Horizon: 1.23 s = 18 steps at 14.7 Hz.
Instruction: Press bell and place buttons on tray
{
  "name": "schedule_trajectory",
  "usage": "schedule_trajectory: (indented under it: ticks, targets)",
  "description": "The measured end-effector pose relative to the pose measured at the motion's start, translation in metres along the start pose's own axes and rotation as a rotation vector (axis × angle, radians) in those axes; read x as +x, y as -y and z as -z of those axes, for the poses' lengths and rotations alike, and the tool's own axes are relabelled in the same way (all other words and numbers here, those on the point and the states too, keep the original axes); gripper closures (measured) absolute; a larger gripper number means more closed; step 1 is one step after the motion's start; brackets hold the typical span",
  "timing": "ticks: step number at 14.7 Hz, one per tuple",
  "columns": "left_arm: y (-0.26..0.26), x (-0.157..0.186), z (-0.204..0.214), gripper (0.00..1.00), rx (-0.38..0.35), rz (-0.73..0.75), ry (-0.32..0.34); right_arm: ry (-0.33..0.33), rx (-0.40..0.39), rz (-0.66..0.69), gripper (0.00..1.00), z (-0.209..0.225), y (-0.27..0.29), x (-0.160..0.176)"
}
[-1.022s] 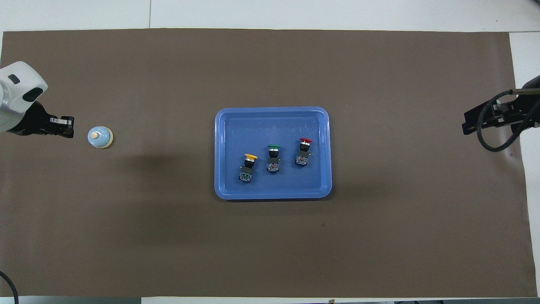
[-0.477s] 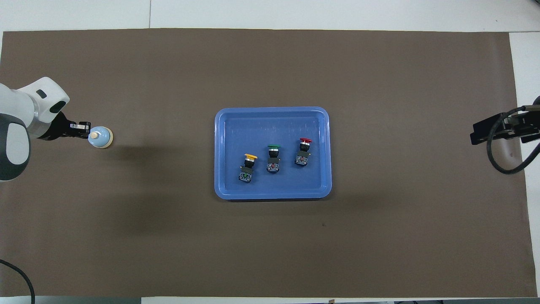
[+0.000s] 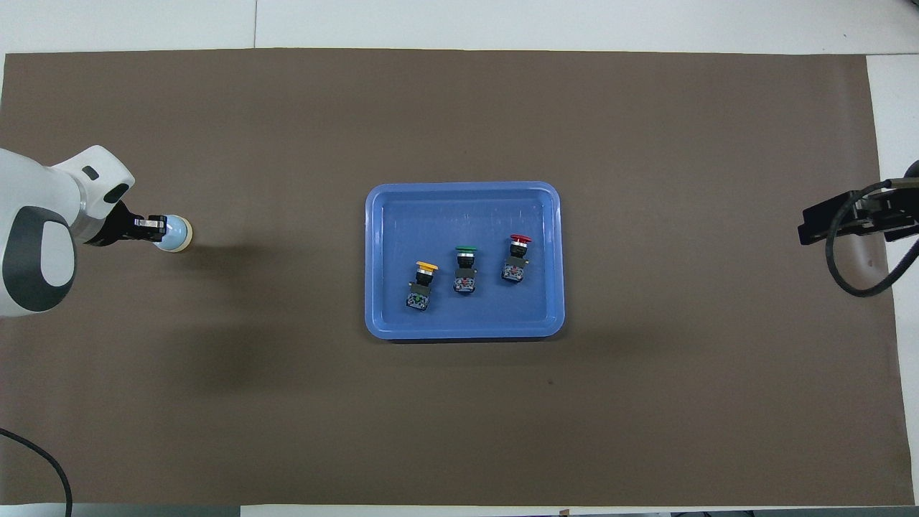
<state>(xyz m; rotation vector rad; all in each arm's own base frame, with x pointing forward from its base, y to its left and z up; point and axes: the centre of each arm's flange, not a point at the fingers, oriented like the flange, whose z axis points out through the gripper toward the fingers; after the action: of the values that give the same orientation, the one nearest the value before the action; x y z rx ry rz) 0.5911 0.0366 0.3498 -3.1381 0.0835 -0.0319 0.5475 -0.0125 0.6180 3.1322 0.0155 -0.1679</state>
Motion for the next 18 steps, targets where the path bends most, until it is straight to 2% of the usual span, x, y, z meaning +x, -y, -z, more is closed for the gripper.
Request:
schedule_trajectory:
  ticks: [6, 8, 13, 18]
  targets:
    - [0.005, 0.003, -0.011, 0.99, 0.0, 0.005, -0.001, 0.0, 0.0, 0.002, 0.0, 0.0, 0.001, 0.0]
    - [0.002, 0.007, -0.002, 0.99, -0.004, -0.001, 0.025, 0.001, 0.0, 0.002, 0.0, 0.0, 0.001, 0.0]
    - [-0.027, 0.025, 0.084, 0.99, -0.012, -0.047, 0.094, 0.002, 0.0, 0.002, 0.0, 0.0, 0.001, 0.0]
    - [-0.04, 0.018, 0.162, 0.99, -0.011, -0.054, 0.109, 0.002, 0.0, 0.002, 0.0, -0.001, 0.001, 0.0]
